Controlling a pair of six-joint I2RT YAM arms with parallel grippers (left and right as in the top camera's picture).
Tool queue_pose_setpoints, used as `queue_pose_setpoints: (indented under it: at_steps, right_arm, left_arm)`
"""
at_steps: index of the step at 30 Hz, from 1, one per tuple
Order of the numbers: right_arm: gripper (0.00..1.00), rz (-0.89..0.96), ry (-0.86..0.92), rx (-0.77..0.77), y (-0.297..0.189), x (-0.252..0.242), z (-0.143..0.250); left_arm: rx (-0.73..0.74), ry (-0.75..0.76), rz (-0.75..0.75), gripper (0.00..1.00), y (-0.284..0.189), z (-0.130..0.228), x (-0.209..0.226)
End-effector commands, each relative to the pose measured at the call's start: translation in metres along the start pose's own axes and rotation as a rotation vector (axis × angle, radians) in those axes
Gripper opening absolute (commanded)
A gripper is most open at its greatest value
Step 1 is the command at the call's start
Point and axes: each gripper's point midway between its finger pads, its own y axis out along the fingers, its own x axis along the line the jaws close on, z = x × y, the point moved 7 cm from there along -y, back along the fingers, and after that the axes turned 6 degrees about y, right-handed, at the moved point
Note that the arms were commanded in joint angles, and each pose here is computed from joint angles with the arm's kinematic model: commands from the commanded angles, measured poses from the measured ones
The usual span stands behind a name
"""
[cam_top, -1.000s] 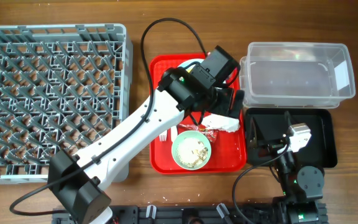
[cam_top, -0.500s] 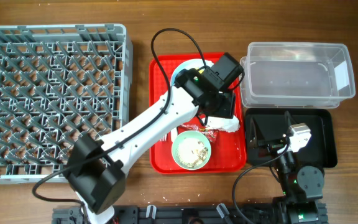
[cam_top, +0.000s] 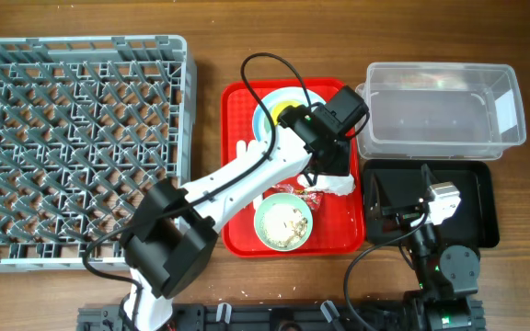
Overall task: Sort waste into correct bins and load items into the dishwasher rack
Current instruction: 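Move the left gripper over the yellow cup on the blue plate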
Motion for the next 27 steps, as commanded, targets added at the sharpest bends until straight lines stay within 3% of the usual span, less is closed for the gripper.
queue_pose_setpoints:
  at_steps: [1, 13, 17, 22, 27]
  right_arm:
    - [1.0, -0.01, -0.021, -0.008, 0.0, 0.001, -0.001]
    - [1.0, -0.01, -0.021, -0.008, 0.0, 0.001, -0.001]
    - [1.0, -0.01, -0.021, -0.008, 0.0, 0.001, -0.001]
    - [1.0, -0.01, -0.021, -0.008, 0.0, 0.001, -0.001]
    - [1.0, -0.01, -0.021, -0.008, 0.0, 0.001, -0.001]
  left_arm:
    - [0.029, -0.004, -0.028, 0.55, 0.021, 0.005, 0.0]
    - [0.039, -0.026, -0.055, 0.59, 0.025, 0.001, 0.011]
    - [-0.035, -0.104, -0.029, 0.65, -0.039, -0.014, 0.037]
    - [-0.238, -0.126, 0.036, 0.72, -0.143, -0.019, 0.066]
    - [-0.303, -0.028, 0.035, 0.73, -0.154, -0.027, 0.07]
